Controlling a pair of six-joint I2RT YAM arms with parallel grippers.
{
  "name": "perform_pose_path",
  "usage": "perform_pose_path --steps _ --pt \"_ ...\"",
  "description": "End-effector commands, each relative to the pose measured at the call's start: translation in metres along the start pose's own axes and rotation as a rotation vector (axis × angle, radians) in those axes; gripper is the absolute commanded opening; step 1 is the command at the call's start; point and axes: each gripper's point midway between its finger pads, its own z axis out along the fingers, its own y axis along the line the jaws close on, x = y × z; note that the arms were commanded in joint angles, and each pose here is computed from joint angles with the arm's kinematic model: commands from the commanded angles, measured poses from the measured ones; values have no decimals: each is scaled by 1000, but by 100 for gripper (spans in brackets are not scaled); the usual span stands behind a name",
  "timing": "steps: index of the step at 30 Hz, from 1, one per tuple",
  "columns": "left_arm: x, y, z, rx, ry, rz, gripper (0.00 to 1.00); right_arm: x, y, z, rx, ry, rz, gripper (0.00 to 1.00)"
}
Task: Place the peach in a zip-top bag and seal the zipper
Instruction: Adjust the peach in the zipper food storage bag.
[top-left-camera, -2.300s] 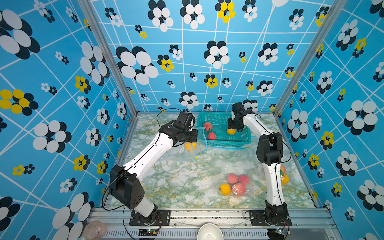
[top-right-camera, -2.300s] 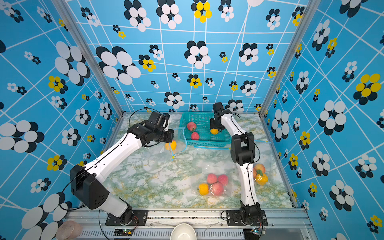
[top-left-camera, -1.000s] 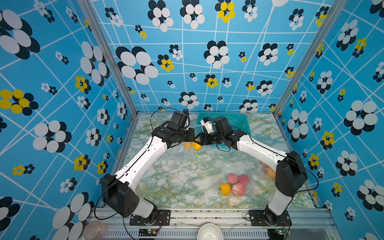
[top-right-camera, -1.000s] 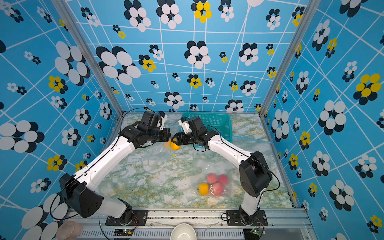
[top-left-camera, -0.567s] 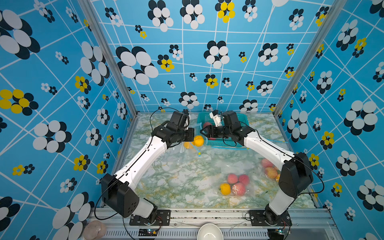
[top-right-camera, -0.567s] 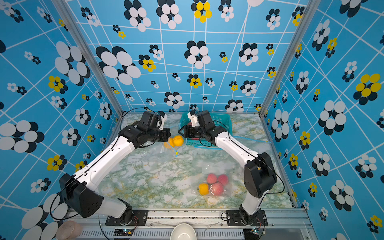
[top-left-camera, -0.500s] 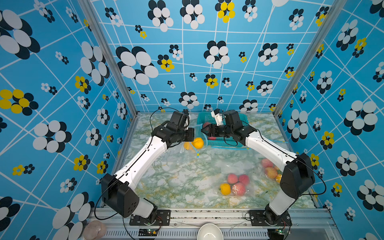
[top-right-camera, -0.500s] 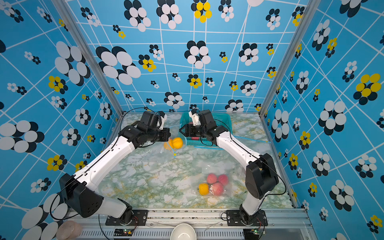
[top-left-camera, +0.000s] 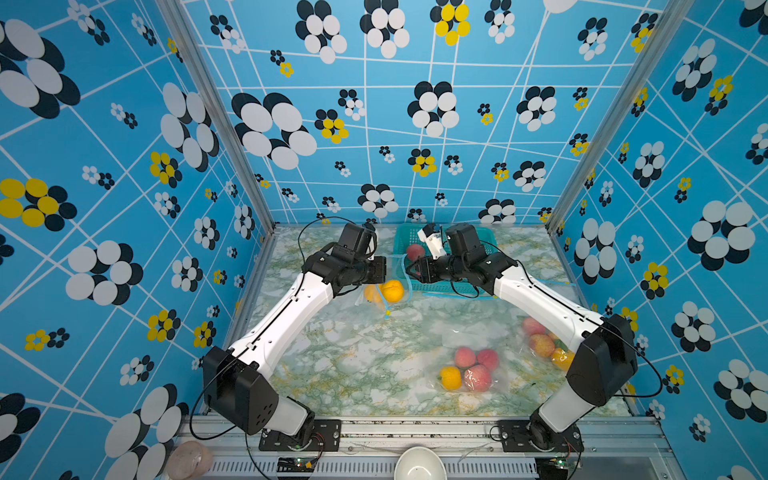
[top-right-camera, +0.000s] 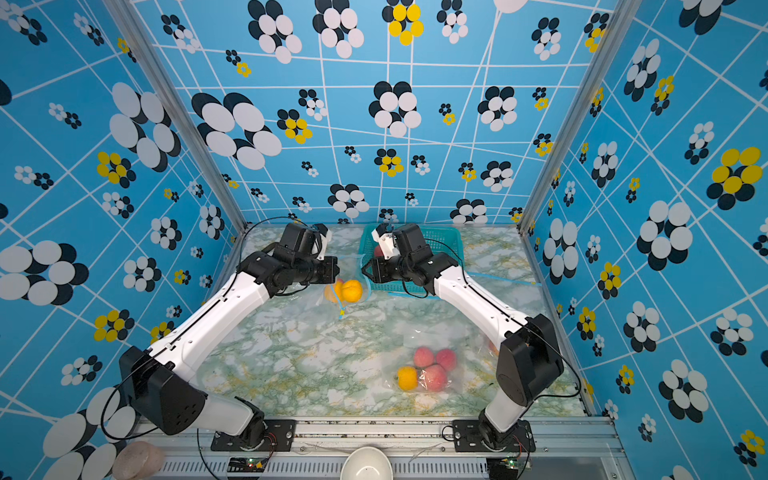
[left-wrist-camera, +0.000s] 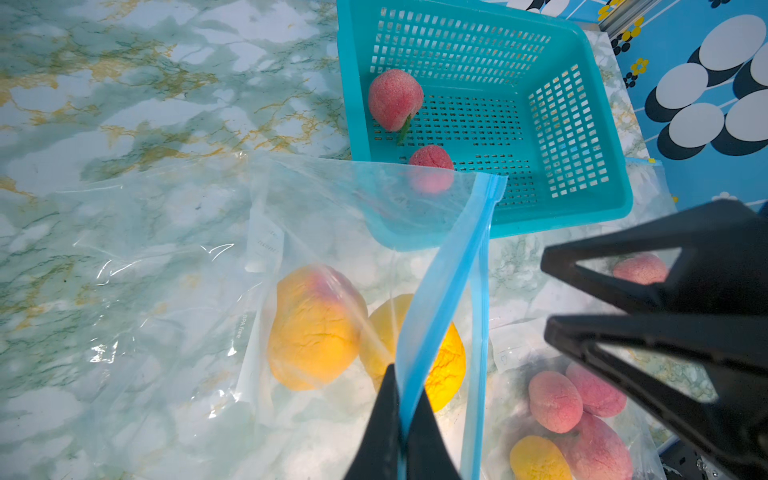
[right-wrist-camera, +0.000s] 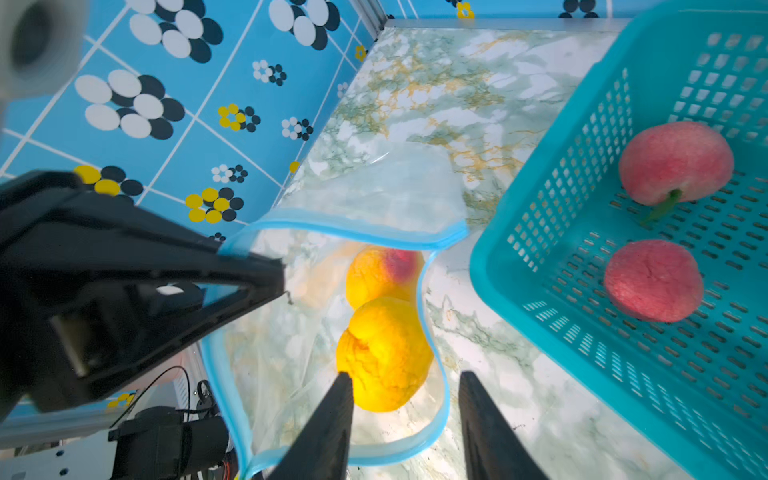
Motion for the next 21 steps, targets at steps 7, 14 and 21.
perform_pose_path --steps 7,14,21 --pt "-7 -9 -3 54 -22 -25 7 30 12 -2 -9 33 -27 42" --pt "-10 -21 -12 90 -38 -27 7 43 27 44 -28 73 -59 40" --pt "-14 -43 -27 148 -61 -16 7 12 21 87 75 1 -51 40"
